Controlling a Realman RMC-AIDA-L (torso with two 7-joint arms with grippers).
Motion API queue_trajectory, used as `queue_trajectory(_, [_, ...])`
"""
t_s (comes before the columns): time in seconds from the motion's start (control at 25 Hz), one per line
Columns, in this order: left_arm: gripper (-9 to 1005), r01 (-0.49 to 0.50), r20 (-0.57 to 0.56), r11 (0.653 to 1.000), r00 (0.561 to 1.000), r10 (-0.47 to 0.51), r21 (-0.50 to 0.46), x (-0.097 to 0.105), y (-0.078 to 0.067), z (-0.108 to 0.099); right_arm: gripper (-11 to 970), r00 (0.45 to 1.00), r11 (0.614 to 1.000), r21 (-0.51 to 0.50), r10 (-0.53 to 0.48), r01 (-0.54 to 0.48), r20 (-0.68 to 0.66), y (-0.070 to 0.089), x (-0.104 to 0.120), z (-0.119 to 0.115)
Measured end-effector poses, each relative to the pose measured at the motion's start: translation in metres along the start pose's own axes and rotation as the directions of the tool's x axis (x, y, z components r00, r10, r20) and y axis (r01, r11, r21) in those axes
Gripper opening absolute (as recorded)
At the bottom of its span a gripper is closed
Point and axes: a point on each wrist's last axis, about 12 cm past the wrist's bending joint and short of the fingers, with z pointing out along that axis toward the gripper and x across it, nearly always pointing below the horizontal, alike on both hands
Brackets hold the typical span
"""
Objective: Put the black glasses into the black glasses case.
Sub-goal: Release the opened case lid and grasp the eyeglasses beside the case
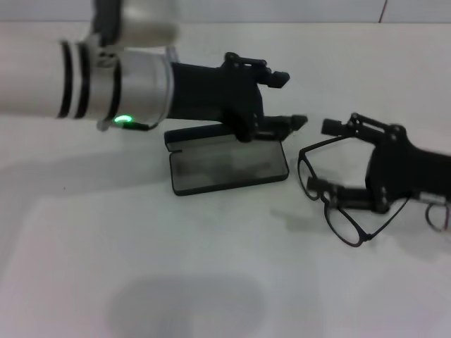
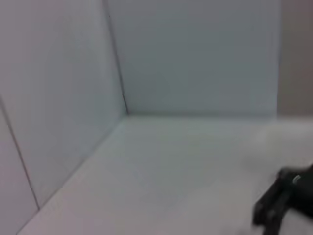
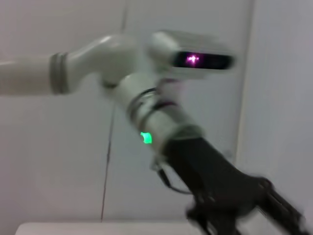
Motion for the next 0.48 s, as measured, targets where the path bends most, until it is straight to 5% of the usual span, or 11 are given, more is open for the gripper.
queue_trajectory(0.24, [656,0.177,0.153,0.984,0.972,-0.176,0.012,0.043,0.001,0.003,807,0.946,0.984,0.027,0.178,-0.177,-0.271,-0.032,-0.028,0.017])
queue_trajectory(0.48, [653,0.191,0.206,0.982,0.961,-0.185,-0.009,0.064,0.003,0.002,807,0.8,0.957,0.143,0.289,-0.252,-0.525,-0.038,-0.052,0.028])
